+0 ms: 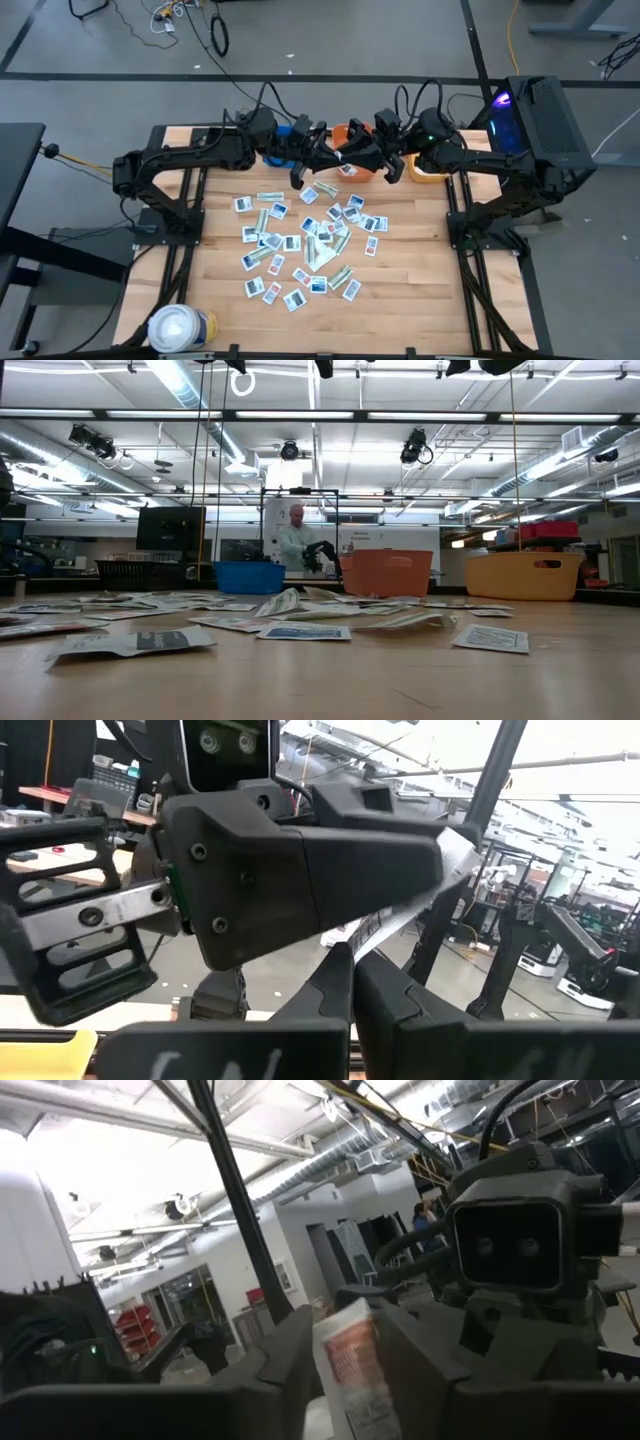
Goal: Pick & Place First Aid Supplies
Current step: Put the ointment pack into the blue bin
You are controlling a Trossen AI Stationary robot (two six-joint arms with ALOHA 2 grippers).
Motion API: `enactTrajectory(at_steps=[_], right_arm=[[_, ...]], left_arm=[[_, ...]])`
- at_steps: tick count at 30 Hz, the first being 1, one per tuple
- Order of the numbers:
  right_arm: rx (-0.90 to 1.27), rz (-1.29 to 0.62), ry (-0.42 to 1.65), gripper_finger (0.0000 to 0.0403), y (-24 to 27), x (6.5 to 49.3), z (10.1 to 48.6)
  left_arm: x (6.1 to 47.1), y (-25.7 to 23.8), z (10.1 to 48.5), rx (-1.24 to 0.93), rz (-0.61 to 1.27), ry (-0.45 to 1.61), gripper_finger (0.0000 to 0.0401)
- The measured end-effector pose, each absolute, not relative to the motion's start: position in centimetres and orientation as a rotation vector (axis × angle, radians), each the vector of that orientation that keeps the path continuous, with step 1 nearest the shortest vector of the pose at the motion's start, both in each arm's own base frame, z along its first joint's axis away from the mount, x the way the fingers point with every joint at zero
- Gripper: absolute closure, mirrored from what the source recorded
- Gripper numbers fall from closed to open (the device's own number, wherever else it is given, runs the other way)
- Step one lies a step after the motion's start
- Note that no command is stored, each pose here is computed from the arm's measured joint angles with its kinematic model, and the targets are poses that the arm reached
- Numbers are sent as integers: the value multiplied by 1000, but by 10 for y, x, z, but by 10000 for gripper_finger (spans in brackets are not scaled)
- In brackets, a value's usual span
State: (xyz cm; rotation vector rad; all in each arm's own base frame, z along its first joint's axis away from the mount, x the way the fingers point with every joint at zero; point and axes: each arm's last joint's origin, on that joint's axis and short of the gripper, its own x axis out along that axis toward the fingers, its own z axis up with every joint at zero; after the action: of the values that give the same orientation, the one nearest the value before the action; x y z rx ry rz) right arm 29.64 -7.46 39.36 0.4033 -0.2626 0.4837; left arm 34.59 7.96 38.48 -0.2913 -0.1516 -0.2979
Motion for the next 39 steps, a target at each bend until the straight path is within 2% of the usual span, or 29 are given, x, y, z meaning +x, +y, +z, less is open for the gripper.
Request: enactTrajectory(at_steps=[8,14,26,39], right_arm=[[383,510,-330,171,-77,292,401],[355,493,-371,135,-84,287,404],[324,476,-415,147,-90,280,410],[349,454,-364,163,-92,283,405]], left_arm=[[345,84,385,-291,-280,-154,399],[342,96,385,-296,-246,-158,400],[326,142,376,-343,-140,-84,400],[309,176,349,-407,64,142,400]])
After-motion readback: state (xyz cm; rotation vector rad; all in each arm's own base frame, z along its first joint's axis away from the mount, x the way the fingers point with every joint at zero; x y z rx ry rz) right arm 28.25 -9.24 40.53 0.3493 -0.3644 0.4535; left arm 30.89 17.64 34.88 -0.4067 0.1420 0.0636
